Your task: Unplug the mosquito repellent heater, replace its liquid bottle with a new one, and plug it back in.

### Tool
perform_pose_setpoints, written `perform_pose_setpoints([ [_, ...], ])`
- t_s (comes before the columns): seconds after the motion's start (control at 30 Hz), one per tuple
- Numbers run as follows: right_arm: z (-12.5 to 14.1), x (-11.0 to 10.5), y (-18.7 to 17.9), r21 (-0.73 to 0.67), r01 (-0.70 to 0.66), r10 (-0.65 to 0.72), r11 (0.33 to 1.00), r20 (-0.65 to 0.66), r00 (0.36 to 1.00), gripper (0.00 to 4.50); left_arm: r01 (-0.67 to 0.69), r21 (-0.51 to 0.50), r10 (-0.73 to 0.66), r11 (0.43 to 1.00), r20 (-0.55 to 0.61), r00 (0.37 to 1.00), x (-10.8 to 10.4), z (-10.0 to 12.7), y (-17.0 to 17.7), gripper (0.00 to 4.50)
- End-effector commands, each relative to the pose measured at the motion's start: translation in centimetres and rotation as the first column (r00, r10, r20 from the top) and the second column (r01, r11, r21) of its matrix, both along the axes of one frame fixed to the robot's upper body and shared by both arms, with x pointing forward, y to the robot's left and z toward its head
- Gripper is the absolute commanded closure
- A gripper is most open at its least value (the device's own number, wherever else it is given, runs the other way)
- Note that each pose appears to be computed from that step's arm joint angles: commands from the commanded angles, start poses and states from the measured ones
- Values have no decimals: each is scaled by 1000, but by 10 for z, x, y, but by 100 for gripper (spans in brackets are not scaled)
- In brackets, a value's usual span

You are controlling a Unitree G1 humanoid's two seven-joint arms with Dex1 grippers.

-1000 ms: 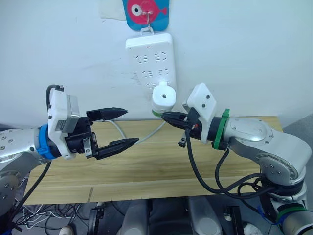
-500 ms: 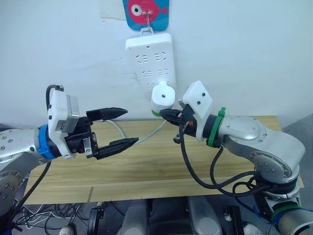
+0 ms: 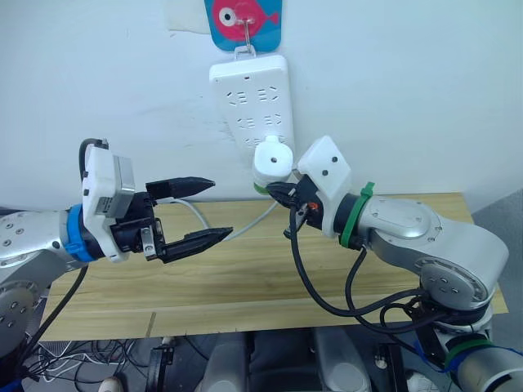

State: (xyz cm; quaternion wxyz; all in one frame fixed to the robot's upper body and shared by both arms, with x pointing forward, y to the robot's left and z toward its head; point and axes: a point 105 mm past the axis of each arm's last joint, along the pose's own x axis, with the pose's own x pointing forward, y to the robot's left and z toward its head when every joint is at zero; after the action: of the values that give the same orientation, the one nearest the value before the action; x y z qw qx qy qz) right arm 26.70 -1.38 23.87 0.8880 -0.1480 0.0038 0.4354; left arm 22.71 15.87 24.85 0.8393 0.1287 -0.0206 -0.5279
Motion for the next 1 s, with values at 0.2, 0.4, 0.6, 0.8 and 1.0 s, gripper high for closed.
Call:
perform_pose_setpoints([
  [0.2,26,21,-19,67,183,-190,981,108,976,448,12,0,-12,1000,50,999,-2,6,-1,16],
  [0.4,25,29,-24,66,240,-246,968,115,962,448,11,-3,-11,1000,54,998,-2,6,-3,16],
  [0.6,25,22,-20,63,182,-188,981,107,976,448,14,-3,-14,1000,52,999,-1,6,-3,16],
  [0.8,24,-1,-15,49,-6,2,999,77,997,448,12,0,-12,1000,53,999,-1,5,-2,16],
  [1.0,18,-12,-18,29,-106,105,994,42,994,448,7,1,-7,1000,50,999,-1,3,0,16],
])
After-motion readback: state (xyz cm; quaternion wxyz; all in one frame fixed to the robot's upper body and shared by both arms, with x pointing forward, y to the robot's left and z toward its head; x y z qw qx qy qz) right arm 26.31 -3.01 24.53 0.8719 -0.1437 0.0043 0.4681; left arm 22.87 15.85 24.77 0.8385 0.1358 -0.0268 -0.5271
